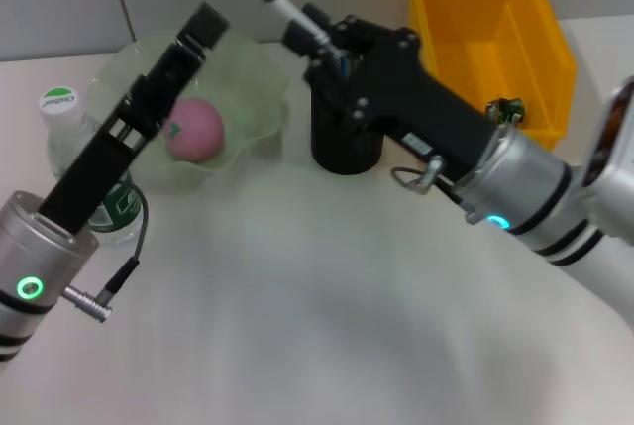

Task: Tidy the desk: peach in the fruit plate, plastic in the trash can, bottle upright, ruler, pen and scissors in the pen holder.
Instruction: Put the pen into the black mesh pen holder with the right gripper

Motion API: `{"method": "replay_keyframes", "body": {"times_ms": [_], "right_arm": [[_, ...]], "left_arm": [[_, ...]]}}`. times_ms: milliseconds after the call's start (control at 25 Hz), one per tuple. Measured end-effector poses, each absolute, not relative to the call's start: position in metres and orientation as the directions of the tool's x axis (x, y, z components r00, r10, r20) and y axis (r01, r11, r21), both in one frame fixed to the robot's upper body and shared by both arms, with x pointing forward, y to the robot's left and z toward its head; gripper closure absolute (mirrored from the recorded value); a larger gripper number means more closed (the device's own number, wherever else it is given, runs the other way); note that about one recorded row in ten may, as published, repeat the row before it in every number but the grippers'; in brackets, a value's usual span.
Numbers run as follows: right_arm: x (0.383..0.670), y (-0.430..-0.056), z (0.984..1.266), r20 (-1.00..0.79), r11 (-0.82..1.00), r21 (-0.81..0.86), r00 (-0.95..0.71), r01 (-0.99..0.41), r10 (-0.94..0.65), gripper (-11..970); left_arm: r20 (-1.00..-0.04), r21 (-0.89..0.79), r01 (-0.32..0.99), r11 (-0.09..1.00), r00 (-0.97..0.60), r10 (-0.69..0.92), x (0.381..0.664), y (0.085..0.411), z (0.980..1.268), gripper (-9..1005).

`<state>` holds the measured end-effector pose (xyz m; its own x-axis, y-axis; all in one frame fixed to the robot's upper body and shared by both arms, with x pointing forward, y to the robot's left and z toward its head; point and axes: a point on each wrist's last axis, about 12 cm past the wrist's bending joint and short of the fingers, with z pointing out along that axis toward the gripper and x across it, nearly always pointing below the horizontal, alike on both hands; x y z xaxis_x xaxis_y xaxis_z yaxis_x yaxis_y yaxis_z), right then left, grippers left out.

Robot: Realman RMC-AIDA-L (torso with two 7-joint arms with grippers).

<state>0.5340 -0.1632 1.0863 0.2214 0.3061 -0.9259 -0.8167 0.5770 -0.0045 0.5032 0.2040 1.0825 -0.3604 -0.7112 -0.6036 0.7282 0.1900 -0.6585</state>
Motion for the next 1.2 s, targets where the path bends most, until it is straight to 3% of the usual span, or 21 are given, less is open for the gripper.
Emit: {"method": "replay_keyframes", "body": {"times_ms": [320, 640, 880, 1200], "right_arm": [[0.539, -0.196, 1.089, -0.905, 0.522, 0.177, 0.071, -0.834, 0.420, 821], [0.541, -0.236, 1.097, -0.893, 0.426, 0.307, -0.103, -0.851, 0.439, 820], [0.536, -0.267, 1.109, -0.902, 0.368, 0.362, -0.222, -0.856, 0.371, 821], [0.543, -0.326, 1.136, -0.905, 0.382, 0.424, -0.371, -0.821, 0.208, 820]], "left_arm": [[-0.788, -0.488, 0.848, 0.205, -0.328, -0.522, 0.500, 0.212, 1.084, 134], [-0.939, -0.317, 0.934, 0.168, -0.284, -0.193, 0.507, 0.233, 1.087, 134], [-0.958, -0.285, 0.942, 0.179, -0.273, -0.088, 0.512, 0.241, 1.085, 134], [-0.967, -0.256, 0.944, 0.209, -0.249, -0.062, 0.514, 0.246, 1.083, 134]]}}
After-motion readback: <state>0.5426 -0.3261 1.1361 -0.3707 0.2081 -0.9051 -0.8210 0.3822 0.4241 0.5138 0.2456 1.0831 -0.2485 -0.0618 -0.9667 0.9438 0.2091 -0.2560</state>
